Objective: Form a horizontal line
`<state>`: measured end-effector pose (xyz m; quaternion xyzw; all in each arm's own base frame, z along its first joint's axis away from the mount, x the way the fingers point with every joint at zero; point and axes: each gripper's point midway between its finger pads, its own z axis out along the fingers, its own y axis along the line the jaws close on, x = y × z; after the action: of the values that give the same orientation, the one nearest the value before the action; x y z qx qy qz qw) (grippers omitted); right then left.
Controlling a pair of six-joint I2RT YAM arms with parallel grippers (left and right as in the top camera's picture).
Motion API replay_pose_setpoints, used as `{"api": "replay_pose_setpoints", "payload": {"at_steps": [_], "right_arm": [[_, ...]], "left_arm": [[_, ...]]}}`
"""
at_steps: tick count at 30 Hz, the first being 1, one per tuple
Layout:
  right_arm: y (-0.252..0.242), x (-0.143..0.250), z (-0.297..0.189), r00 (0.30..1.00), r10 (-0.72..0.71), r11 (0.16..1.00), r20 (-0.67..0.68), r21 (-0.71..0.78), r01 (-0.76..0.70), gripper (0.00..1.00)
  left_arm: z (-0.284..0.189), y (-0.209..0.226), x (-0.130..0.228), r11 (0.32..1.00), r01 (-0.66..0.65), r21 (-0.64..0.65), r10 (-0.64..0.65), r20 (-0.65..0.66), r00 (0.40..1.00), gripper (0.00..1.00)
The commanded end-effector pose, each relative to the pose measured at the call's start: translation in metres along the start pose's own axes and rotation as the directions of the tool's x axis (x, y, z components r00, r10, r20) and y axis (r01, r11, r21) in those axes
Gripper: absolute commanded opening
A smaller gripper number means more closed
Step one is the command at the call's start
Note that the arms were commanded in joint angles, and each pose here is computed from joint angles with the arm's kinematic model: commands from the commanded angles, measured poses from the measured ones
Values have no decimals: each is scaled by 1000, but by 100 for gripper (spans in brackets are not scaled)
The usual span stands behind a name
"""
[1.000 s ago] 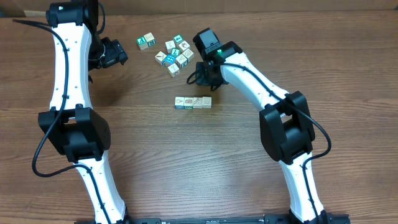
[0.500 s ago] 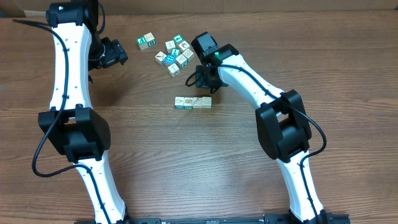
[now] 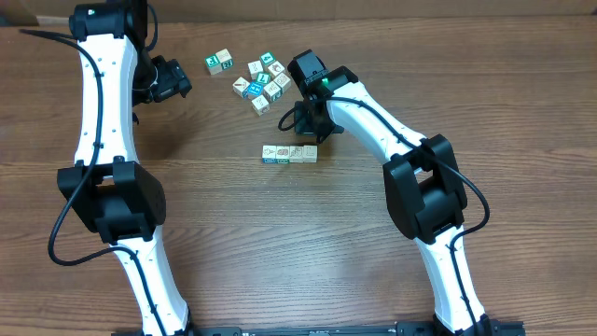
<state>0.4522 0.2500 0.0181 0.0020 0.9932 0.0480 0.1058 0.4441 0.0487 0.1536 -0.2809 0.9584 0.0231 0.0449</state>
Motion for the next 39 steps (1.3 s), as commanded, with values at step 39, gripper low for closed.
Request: {"api": "replay_pose_setpoints", "payload": {"at_steps": [39], "right_arm": [[0,7,6,997,79,997,-8,24,-78,4]], "left_arm": [[-1,-3,1,1000,-3,4,3,4,1000,100]]}}
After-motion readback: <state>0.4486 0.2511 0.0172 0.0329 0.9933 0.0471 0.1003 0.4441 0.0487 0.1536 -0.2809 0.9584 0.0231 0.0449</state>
